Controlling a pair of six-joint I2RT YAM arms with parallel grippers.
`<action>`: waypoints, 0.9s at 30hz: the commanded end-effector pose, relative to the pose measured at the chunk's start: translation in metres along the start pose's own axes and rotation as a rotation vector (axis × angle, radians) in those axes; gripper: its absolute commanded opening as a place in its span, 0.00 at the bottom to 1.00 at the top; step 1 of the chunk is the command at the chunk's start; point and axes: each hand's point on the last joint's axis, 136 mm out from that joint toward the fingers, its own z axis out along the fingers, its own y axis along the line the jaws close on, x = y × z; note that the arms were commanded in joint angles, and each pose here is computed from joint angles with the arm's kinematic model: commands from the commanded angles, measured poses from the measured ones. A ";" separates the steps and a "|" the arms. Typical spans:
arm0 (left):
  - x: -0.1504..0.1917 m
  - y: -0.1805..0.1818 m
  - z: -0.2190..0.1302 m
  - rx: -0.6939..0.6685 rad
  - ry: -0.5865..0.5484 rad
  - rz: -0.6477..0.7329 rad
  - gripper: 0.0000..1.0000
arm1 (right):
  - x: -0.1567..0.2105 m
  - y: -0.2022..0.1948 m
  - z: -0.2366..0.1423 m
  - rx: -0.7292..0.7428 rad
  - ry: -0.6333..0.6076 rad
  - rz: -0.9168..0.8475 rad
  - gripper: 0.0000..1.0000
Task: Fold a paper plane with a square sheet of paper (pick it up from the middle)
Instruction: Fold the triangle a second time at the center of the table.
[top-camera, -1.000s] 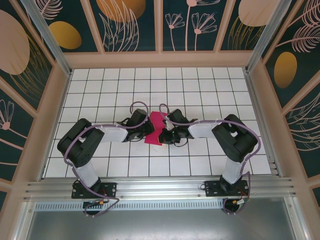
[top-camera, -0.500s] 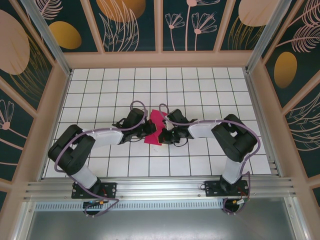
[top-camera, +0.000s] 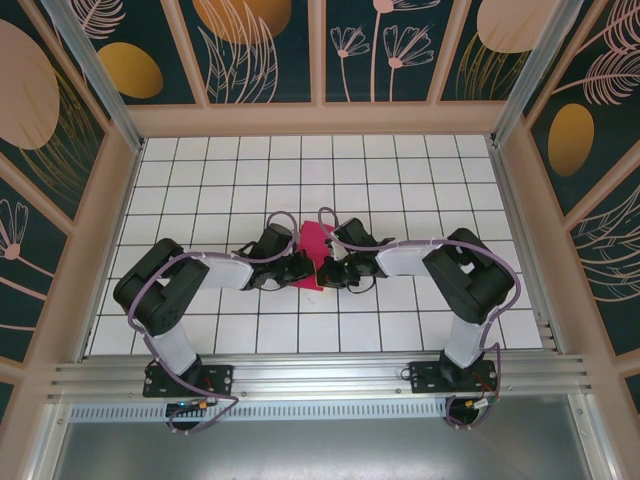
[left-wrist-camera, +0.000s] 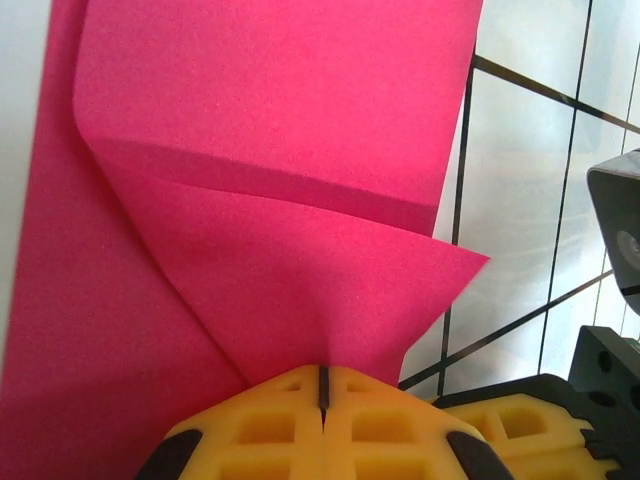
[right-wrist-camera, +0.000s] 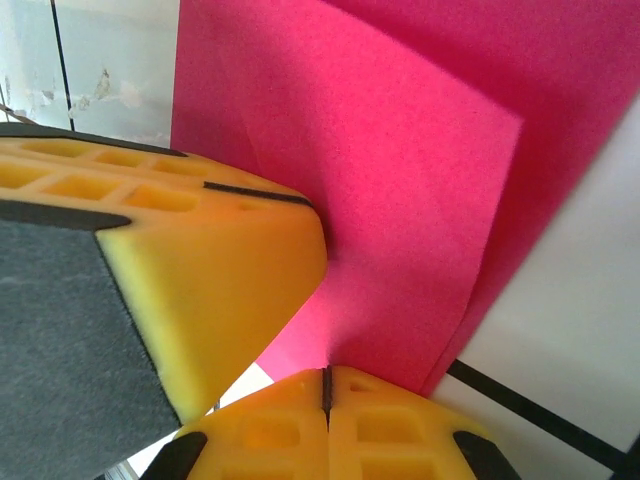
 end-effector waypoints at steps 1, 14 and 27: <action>-0.004 0.032 0.002 -0.122 -0.060 -0.025 0.00 | 0.017 -0.026 0.010 0.079 0.051 0.043 0.00; -0.040 0.053 -0.012 -0.239 -0.203 -0.048 0.00 | 0.028 -0.037 0.008 0.126 0.086 0.025 0.00; -0.065 0.057 -0.016 -0.247 -0.246 -0.050 0.00 | 0.030 -0.039 0.009 0.131 0.094 0.030 0.00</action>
